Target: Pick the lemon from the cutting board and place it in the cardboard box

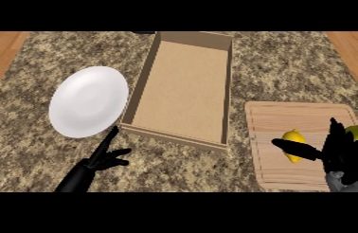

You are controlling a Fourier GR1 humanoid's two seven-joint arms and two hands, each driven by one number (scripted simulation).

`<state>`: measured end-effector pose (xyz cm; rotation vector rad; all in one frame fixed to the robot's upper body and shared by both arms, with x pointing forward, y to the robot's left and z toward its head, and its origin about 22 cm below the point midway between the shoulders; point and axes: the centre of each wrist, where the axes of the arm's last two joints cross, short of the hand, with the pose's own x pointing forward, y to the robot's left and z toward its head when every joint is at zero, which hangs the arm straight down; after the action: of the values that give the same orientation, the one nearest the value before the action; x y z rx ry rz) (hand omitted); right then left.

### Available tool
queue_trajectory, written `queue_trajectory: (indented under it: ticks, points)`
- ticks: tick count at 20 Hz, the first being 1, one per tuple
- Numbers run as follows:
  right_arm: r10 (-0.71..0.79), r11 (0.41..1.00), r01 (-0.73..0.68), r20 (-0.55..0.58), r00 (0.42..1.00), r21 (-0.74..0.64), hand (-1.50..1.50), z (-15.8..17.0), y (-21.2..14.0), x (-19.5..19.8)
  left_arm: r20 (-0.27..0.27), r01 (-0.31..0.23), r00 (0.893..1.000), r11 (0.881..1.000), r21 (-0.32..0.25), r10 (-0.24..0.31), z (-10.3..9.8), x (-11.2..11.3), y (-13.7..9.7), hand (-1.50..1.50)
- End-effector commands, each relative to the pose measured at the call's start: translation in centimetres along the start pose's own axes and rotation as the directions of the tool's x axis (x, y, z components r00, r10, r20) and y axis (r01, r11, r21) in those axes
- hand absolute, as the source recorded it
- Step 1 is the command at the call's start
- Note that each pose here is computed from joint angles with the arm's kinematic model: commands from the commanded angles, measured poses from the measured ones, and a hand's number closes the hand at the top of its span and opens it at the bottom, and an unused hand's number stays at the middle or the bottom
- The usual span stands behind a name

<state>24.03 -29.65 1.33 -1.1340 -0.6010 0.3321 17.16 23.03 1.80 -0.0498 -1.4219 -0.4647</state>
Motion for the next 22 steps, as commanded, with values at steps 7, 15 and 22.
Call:
queue_trajectory:
  ticks: [7,15,22]
  points:
    - [0.056,0.998,-0.050,-0.220,0.974,0.034,-1.50,2.6,2.3,2.6,0.168,0.006,0.986,0.998,0.066,-0.017,-8.3,4.5,2.2,0.00]
    - [0.101,0.995,-0.097,-0.250,0.963,0.027,-1.50,2.3,3.0,2.5,0.149,0.010,0.989,0.998,0.056,-0.018,-11.2,4.0,2.1,0.00]
    - [0.112,0.993,-0.100,-0.283,0.953,0.058,1.50,2.7,4.8,0.9,0.164,0.017,0.986,0.997,0.070,-0.028,-10.7,4.4,2.8,0.00]
